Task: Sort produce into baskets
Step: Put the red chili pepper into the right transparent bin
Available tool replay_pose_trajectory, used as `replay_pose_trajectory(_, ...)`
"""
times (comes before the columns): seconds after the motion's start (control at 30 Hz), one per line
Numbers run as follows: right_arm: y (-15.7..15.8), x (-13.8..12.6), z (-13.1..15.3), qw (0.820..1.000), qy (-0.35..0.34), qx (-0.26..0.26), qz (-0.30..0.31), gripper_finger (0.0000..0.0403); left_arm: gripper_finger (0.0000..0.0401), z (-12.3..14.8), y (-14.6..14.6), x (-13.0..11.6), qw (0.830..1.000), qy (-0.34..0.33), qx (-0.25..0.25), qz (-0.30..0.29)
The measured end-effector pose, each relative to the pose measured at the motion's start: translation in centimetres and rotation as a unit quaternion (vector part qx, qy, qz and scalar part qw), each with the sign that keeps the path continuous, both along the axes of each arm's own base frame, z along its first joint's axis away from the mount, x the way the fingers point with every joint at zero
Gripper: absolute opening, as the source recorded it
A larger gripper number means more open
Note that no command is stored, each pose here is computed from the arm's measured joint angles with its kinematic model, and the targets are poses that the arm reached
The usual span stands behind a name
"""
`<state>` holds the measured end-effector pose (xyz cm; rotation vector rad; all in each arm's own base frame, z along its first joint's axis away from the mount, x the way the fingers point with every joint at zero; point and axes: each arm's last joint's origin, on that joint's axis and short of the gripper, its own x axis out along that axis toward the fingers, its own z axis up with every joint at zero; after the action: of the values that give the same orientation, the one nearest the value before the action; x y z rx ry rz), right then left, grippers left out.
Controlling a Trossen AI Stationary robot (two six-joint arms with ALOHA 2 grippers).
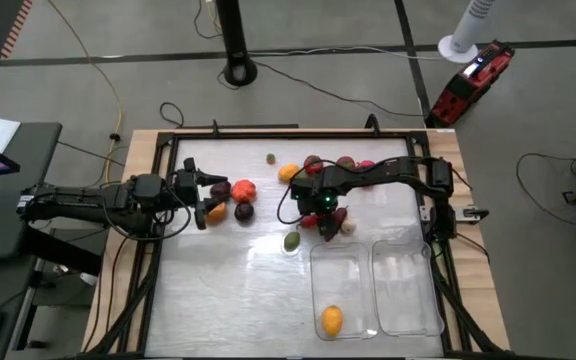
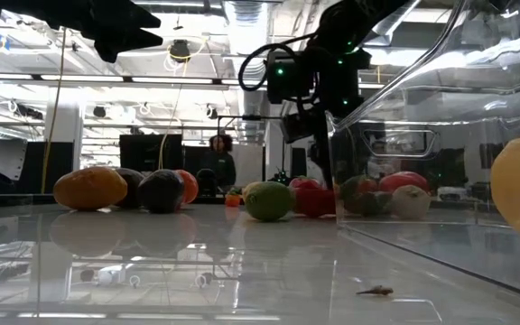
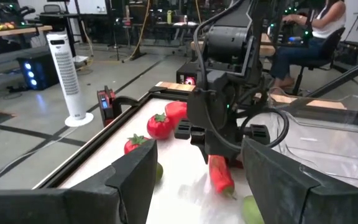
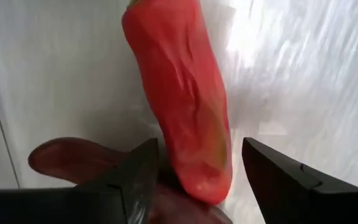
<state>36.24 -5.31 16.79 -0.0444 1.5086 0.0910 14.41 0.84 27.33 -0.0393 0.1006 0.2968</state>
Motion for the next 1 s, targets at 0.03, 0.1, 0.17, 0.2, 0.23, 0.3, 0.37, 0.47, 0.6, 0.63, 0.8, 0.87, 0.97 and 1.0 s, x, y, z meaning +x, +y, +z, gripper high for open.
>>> replay_pose_trajectory(0.03,0.0,0.0,-0.1,1.000,-0.001,0.000,-0.001,0.0252,0.0220,0.0,0.0,0.0,1.000,0.000,0.000,0.000)
replay_pose_trajectory(0.1,-0.2,-0.2,-0.4,1.000,0.001,0.000,-0.003,0.0237,0.0220,0.0,0.0,0.0,1.000,0.000,0.000,0.000)
replay_pose_trajectory(0.17,-0.4,-0.3,-0.5,1.000,0.006,-0.010,-0.008,0.0215,0.0220,0.0,0.0,0.0,1.000,0.000,0.000,0.000)
replay_pose_trajectory(0.2,-0.4,-0.4,-0.5,1.000,0.008,-0.014,-0.010,0.0200,0.0220,0.0,0.0,0.0,1.000,0.000,0.000,0.000)
replay_pose_trajectory(0.23,-0.5,-0.4,-0.5,1.000,0.009,-0.018,-0.013,0.0185,0.0220,0.0,0.0,0.0,1.000,0.000,0.000,0.000)
replay_pose_trajectory(0.3,-0.5,-0.4,-0.4,1.000,0.007,-0.021,-0.015,0.0150,0.0220,0.0,0.0,0.0,1.000,0.000,0.000,0.000)
replay_pose_trajectory(0.37,-0.5,-0.4,-0.1,1.000,0.010,-0.020,-0.015,0.0119,0.0220,0.0,0.0,0.0,1.000,0.000,0.002,0.000)
replay_pose_trajectory(0.47,-0.5,-0.4,1.1,0.999,0.028,-0.017,-0.020,0.0089,0.0220,0.1,0.0,0.0,1.000,-0.003,0.011,-0.001)
replay_pose_trajectory(0.6,0.0,-0.6,4.2,0.998,0.039,-0.015,-0.043,0.0095,0.0220,0.2,0.0,0.0,1.000,-0.009,0.011,-0.001)
replay_pose_trajectory(0.63,0.3,-0.8,5.3,0.998,0.037,-0.016,-0.048,0.0100,0.0220,0.2,0.0,0.0,1.000,-0.009,0.011,-0.001)
replay_pose_trajectory(0.8,3.1,-3.5,10.9,0.996,0.002,-0.033,-0.079,0.0111,0.0220,0.2,0.0,0.0,1.000,-0.008,0.011,-0.001)
replay_pose_trajectory(0.87,4.3,-5.0,12.7,0.994,-0.016,-0.034,-0.102,0.0111,0.0220,0.2,0.0,0.0,1.000,-0.008,0.011,-0.001)
replay_pose_trajectory(0.97,6.3,-7.4,14.3,0.989,-0.039,-0.025,-0.142,0.0112,0.0220,0.2,0.0,0.0,1.000,-0.008,0.011,-0.001)
replay_pose_trajectory(1.0,7.1,-8.3,14.5,0.987,-0.039,-0.022,-0.151,0.0112,0.0220,0.2,0.0,0.0,1.000,-0.008,0.011,-0.001)
